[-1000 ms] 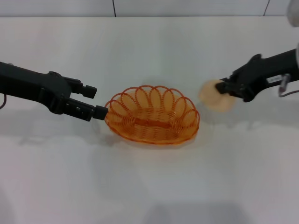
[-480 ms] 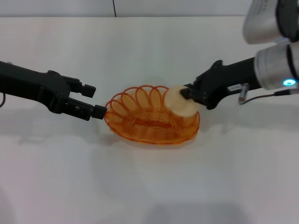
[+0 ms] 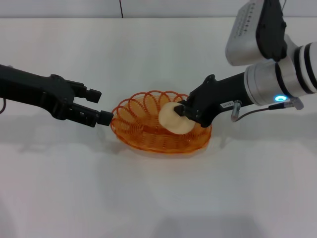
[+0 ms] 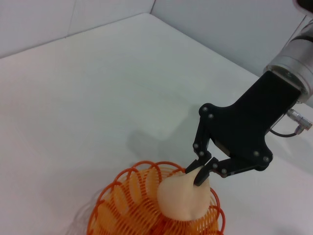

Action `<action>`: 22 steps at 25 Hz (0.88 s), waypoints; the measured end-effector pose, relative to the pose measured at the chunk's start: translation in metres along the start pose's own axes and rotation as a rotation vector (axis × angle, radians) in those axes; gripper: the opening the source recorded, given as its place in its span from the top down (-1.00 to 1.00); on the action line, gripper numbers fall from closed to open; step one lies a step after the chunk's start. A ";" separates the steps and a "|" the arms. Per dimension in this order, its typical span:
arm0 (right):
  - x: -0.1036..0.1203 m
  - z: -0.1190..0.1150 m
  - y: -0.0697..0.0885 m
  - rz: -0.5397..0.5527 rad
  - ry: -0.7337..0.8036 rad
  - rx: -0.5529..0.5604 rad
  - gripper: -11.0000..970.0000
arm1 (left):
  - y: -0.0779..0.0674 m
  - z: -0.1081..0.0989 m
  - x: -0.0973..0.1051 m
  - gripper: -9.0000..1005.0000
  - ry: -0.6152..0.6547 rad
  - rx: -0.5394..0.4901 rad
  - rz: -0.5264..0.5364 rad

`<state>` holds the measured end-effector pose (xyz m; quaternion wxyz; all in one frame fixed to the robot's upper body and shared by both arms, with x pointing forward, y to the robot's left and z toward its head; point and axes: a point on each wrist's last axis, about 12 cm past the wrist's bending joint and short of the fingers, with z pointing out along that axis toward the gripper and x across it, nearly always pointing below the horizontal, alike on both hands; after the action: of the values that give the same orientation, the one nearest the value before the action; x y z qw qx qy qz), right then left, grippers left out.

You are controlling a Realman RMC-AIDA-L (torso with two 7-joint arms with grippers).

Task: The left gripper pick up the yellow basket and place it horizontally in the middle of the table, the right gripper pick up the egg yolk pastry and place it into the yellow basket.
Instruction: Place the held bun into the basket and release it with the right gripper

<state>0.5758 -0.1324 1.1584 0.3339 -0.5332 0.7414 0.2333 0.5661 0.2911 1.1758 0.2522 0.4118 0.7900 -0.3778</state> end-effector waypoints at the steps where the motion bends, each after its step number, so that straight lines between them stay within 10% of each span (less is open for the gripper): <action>1: -0.001 0.001 0.000 -0.002 0.000 0.000 0.92 | 0.000 0.000 0.000 -0.75 0.000 0.000 0.000; 17: -0.001 0.003 0.000 0.000 -0.004 -0.005 0.82 | 0.001 0.001 0.000 -0.75 -0.004 -0.007 -0.004; 22: -0.002 0.000 0.000 -0.010 -0.007 -0.003 0.36 | 0.001 0.000 0.001 -0.75 -0.010 -0.006 -0.007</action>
<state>0.5763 -0.1314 1.1598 0.3369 -0.5366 0.7373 0.2345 0.5666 0.2914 1.1749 0.2560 0.4065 0.7914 -0.3781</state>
